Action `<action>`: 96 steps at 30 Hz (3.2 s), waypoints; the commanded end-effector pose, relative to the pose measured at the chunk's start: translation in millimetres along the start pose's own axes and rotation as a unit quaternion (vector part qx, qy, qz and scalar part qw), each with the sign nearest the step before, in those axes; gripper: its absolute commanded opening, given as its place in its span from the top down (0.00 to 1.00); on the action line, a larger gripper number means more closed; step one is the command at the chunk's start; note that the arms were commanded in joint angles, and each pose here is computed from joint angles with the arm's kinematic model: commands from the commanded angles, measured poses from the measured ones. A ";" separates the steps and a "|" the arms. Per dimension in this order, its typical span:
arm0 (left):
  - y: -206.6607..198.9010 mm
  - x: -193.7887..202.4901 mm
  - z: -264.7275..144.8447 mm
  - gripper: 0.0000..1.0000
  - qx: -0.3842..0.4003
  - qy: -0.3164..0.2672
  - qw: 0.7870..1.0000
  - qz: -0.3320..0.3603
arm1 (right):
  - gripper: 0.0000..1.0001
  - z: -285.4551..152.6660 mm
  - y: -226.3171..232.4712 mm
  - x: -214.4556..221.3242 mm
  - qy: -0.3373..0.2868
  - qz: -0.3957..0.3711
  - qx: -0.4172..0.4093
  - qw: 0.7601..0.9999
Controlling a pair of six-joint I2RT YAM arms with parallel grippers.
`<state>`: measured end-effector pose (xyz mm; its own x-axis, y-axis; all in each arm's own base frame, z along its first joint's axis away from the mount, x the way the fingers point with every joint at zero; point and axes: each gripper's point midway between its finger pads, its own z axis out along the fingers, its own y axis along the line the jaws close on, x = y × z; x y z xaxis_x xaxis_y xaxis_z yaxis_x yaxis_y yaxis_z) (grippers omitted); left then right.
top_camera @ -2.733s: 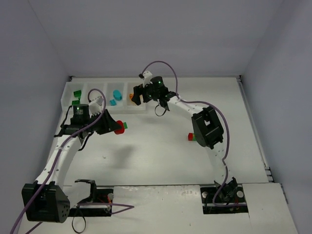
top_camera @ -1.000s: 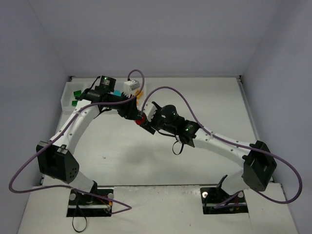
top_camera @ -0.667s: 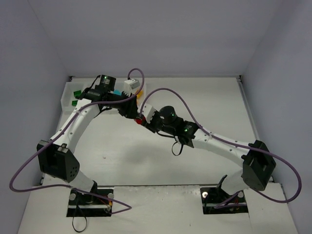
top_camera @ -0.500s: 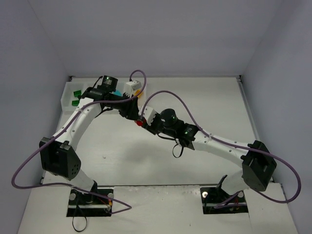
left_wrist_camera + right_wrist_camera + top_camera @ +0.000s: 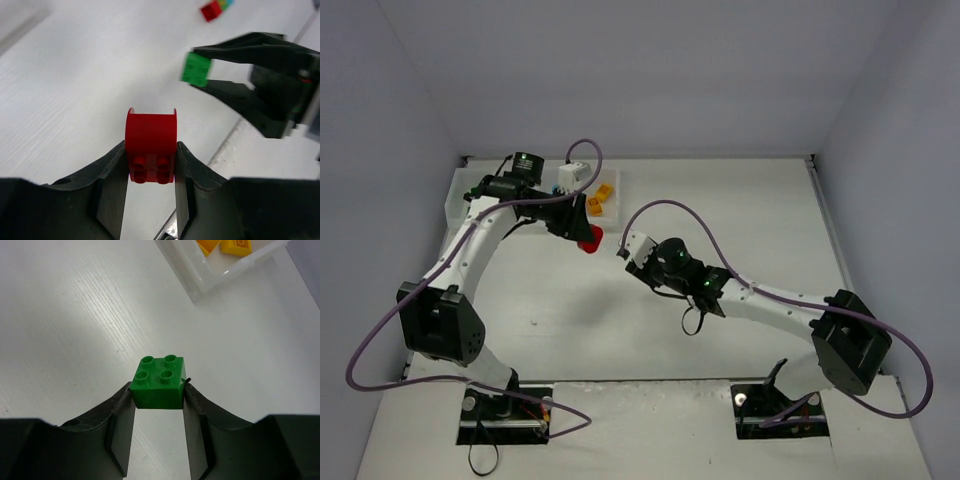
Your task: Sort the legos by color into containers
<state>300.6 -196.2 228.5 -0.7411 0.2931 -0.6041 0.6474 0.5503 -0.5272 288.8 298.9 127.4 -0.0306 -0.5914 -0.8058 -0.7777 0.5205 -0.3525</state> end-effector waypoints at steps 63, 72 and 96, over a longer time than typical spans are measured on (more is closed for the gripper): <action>-82.0 -25.4 31.0 0.30 0.054 -0.065 0.996 0.001 | 1.00 -50.4 -21.3 -109.8 -0.165 0.065 -0.024 0.984; -85.3 -19.6 44.0 0.41 0.051 -0.050 0.997 -0.008 | 1.00 -52.4 -21.1 -110.1 -0.166 0.070 -0.025 0.983; 2.5 -34.0 9.4 0.93 -0.102 -0.091 0.989 -0.064 | 0.01 -40.4 -35.5 -70.3 -0.105 0.112 0.017 0.988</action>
<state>296.4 -247.2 224.0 -0.8009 0.1512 -0.5793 0.5267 0.6379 -0.5618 281.8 303.5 201.0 -0.0638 -0.3743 -0.9251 -0.7842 0.5921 -0.1855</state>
